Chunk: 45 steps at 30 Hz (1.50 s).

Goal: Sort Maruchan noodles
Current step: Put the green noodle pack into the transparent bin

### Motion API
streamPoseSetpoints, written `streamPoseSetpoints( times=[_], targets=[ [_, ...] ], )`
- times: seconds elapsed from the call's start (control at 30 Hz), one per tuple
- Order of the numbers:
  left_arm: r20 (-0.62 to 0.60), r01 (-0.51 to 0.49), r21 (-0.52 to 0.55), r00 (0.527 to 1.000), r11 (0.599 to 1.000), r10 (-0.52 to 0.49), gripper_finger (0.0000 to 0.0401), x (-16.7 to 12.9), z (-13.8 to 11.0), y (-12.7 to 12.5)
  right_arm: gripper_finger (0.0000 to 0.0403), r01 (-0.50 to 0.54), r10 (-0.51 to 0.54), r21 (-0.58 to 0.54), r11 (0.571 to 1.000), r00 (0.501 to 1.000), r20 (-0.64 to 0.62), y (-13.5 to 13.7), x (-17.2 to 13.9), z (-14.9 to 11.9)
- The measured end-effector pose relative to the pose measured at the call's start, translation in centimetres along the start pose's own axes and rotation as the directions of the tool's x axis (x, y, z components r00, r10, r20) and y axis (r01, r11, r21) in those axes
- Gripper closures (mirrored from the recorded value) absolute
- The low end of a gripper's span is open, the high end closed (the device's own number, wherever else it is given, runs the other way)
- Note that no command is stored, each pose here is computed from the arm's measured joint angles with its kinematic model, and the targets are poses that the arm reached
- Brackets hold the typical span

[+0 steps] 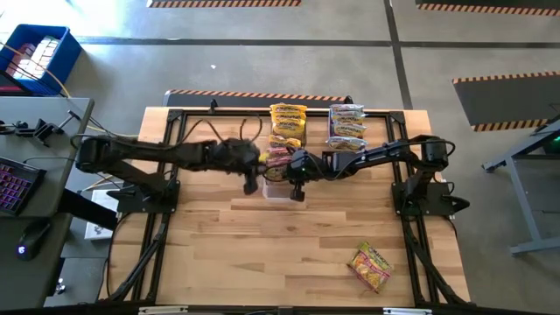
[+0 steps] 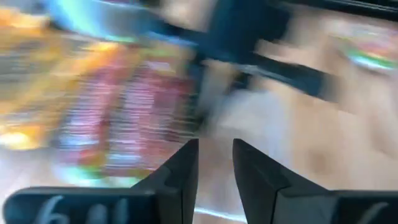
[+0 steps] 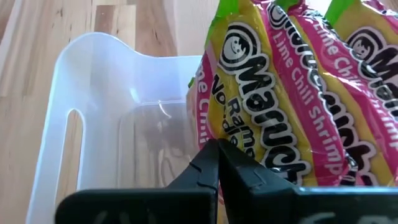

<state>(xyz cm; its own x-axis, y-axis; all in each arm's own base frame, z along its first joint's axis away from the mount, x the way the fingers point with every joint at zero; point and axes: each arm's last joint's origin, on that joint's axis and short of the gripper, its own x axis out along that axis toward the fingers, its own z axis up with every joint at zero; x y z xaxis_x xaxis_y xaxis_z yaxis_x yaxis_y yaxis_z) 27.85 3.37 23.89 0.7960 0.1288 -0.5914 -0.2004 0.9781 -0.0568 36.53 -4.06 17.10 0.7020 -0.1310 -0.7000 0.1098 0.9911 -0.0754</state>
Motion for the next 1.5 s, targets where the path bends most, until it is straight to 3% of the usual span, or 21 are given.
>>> streamPoseSetpoints(
  times=[0.07,0.13,0.4,0.7,0.93,1.2,1.5],
  targets=[
    [0.003,0.088,0.027,0.996,0.996,-0.088,0.0319,0.2,-0.7,-1.2,0.0403,0.004,-0.004,0.010,1.000,1.000,0.007,0.0,0.0,0.1],
    [0.017,0.112,0.044,0.994,0.993,-0.112,0.0334,1.2,-1.5,-2.0,0.0403,0.005,-0.005,0.010,1.000,1.000,0.012,0.0,0.0,0.1],
    [0.016,0.056,-0.006,0.998,0.998,-0.056,0.0396,5.6,-4.3,-1.6,0.0403,0.007,-0.008,0.028,1.000,1.000,0.019,-0.1,0.0,0.2],
    [0.002,-0.056,-0.044,0.998,0.997,0.056,0.0400,7.5,-5.2,-0.4,0.0399,0.011,-0.012,0.029,1.000,1.000,0.018,-0.1,0.0,0.2],
    [0.017,-0.095,-0.070,0.995,0.993,0.096,0.0400,7.5,-5.1,-0.2,0.0348,0.003,-0.003,0.011,1.000,0.999,0.034,0.8,-0.9,0.7],
    [0.018,-0.100,-0.072,0.995,0.992,0.101,0.0401,7.5,-5.1,-0.2,0.0273,-0.028,0.027,0.018,0.999,0.999,0.038,3.4,-5.2,1.7],
    [0.022,-0.100,-0.058,0.995,0.993,0.101,0.0401,7.5,-5.1,-0.2,0.0256,-0.024,0.043,0.109,0.994,0.984,-0.176,10.3,-12.9,-1.2]
  ],
)
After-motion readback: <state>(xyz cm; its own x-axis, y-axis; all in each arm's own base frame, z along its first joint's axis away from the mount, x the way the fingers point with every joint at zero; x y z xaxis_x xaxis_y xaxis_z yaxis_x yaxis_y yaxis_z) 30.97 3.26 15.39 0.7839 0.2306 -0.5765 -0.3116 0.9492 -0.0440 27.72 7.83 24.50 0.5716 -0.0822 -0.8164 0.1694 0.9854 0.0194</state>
